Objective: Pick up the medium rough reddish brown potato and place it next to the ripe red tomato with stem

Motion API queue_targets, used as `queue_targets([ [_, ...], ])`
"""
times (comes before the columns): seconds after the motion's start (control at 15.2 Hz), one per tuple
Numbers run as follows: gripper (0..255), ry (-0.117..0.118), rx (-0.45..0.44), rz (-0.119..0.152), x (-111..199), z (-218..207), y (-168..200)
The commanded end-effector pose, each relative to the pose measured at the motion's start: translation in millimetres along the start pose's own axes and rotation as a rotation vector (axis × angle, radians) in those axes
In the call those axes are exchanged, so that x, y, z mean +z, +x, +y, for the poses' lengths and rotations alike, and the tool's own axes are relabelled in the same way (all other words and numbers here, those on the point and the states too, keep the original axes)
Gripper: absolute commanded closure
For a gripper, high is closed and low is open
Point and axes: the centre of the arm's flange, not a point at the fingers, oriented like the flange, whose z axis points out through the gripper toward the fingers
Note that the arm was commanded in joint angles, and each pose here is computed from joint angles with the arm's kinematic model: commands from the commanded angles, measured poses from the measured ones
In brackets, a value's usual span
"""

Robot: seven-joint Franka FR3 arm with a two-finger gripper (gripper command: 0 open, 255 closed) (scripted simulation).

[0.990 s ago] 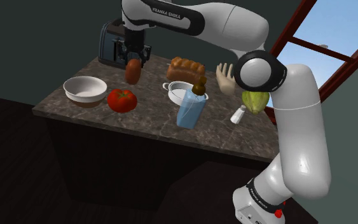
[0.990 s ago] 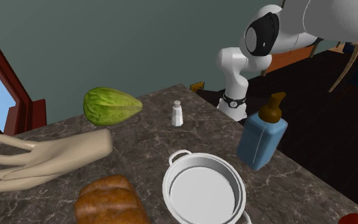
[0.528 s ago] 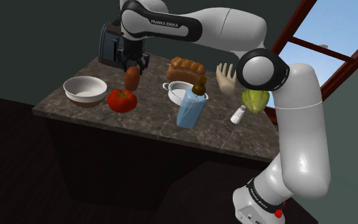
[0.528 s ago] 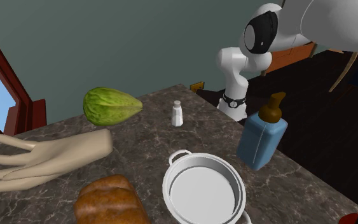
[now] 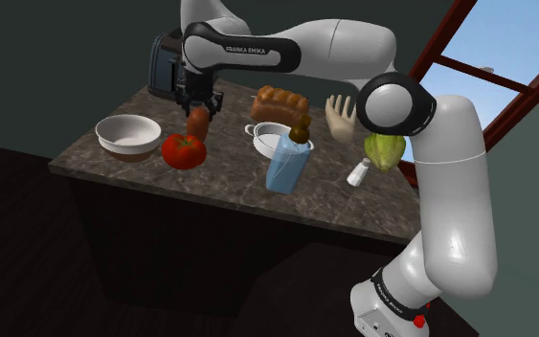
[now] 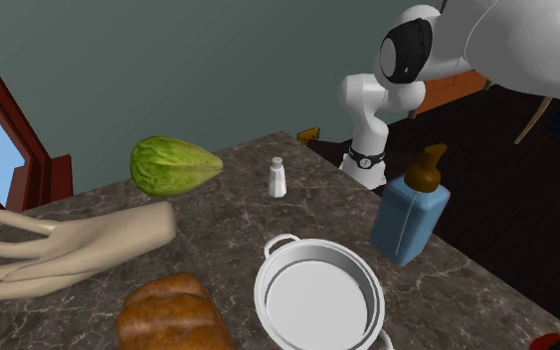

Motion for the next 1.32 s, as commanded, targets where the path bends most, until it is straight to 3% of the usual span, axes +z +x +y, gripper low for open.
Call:
queue_targets([
  [0.0,255,-0.012,-0.004,-0.01,18,-2,-4],
  [0.26,255,-0.012,-0.004,-0.01,40,-3,-7],
  [0.79,255,-0.012,-0.004,-0.01,40,-3,-7],
  [0.86,0,-0.012,-0.004,-0.01,40,-2,-5],
  [1.19,0,-0.012,-0.004,-0.01,40,-3,-7],
  [1.25,0,-0.012,-0.004,-0.01,27,-3,-7],
])
